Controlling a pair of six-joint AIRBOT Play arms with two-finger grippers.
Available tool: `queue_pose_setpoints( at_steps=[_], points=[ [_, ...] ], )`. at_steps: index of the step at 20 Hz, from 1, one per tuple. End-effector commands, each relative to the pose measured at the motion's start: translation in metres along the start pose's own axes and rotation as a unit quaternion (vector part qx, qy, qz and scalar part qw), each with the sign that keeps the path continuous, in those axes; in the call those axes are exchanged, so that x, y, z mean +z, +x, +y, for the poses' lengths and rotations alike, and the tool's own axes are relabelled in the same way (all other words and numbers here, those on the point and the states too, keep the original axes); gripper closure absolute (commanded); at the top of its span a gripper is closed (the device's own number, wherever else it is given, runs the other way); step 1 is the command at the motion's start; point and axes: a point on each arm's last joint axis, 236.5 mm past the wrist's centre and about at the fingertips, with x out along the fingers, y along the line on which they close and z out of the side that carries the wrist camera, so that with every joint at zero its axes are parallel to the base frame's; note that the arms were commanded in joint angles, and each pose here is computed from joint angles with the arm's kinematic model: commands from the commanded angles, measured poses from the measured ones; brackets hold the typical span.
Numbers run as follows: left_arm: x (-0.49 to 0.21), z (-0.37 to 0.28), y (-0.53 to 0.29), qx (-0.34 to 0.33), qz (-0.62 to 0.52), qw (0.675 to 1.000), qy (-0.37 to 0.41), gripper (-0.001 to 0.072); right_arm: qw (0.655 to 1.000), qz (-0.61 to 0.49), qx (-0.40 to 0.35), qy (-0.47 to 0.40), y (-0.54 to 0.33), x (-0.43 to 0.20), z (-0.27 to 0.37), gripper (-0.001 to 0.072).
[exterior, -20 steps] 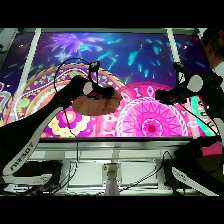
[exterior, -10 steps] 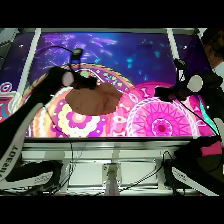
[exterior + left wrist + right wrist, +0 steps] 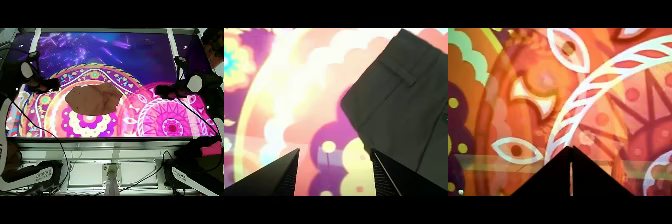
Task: Fold the clothes and pants, and hang the long-sleeved shirts on hangers.
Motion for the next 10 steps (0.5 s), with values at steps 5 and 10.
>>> queue_pose_setpoints(
  at_steps=[5,10],
  points=[
    [-0.056,0.009,0.050,-0.026,0.072,0.996,-0.038,0.0208,0.999,-0.038,0.008,-0.001,-0.001,0.018,0.004,0.0702],
    [-0.049,-0.032,0.073,-0.109,0.069,0.988,-0.080,0.0208,0.999,-0.041,0.009,-0.001,-0.001,0.019,0.004,0.0702]
  ],
)
